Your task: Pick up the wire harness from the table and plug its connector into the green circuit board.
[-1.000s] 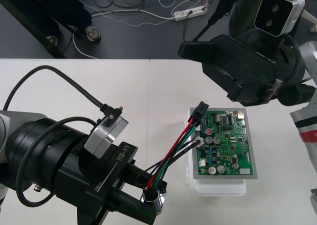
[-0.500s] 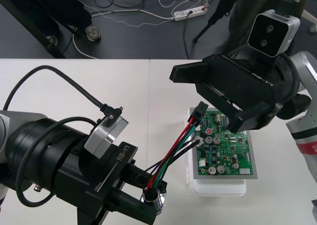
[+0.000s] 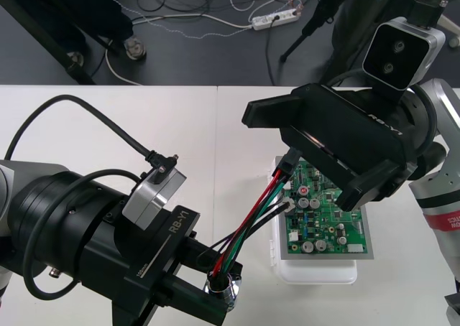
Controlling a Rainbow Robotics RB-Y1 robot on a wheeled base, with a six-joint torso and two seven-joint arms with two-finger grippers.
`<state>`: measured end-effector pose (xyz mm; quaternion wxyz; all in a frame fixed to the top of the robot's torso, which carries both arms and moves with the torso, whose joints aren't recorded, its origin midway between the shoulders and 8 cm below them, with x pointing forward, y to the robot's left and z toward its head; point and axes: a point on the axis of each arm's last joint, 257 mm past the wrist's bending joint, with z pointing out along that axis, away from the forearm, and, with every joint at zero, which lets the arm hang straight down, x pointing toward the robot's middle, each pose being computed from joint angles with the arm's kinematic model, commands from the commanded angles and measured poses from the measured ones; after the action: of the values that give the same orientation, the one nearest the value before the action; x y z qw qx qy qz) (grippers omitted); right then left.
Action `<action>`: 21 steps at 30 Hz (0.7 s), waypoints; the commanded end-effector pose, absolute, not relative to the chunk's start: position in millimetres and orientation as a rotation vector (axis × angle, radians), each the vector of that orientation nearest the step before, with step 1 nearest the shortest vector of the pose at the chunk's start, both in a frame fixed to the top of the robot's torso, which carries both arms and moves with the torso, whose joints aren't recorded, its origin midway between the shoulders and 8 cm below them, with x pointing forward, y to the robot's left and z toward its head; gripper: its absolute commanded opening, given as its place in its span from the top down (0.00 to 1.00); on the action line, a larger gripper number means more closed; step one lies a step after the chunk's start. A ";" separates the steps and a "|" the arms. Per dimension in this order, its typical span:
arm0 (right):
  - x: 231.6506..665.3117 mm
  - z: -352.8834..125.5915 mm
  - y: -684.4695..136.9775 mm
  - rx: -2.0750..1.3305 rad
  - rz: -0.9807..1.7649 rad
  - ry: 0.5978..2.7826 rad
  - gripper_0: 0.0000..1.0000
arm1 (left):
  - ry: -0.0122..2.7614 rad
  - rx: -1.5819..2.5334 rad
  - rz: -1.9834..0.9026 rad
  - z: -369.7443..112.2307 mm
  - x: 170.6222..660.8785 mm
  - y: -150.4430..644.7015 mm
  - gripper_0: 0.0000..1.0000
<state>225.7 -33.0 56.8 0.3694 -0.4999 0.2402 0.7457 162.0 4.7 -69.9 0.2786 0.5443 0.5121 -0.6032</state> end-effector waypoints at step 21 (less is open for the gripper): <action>202.7 59.9 -30.0 -1.320 1.991 0.585 1.00 | 1.422 1.512 -1.670 -70.0 146.8 7.1 1.00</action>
<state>218.9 -30.1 55.9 0.3616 -0.5046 0.2353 0.7478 162.0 4.7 -69.9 0.2786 0.5443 0.5121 -0.6032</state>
